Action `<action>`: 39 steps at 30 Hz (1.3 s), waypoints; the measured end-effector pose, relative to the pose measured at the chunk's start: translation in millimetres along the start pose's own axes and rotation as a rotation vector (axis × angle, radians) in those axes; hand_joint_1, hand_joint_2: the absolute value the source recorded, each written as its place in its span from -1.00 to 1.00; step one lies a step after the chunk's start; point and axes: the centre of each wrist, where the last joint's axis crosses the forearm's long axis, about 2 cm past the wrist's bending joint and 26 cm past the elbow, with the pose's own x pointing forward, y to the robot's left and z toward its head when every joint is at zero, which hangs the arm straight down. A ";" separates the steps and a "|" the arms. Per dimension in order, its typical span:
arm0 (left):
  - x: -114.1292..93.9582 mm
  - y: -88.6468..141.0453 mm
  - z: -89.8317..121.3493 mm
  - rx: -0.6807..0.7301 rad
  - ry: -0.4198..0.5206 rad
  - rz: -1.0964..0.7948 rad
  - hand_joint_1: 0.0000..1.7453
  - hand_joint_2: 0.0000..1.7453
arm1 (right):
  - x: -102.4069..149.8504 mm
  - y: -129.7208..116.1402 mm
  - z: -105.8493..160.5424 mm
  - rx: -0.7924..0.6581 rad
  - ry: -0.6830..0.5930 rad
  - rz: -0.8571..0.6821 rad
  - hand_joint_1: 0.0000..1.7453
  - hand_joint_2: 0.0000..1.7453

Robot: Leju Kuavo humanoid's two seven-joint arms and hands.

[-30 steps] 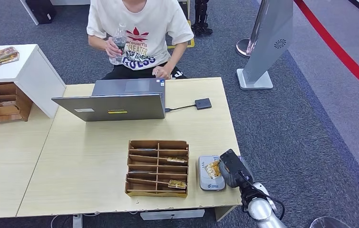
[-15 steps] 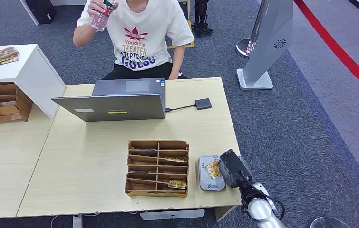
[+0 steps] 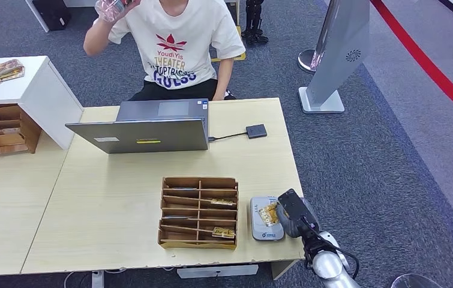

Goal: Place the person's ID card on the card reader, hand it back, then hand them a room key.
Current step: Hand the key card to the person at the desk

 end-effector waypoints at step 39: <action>0.2 -0.7 0.2 -0.004 0.002 0.002 -1.00 -1.00 | -2.5 0.5 3.2 -0.005 0.003 -0.017 1.00 1.00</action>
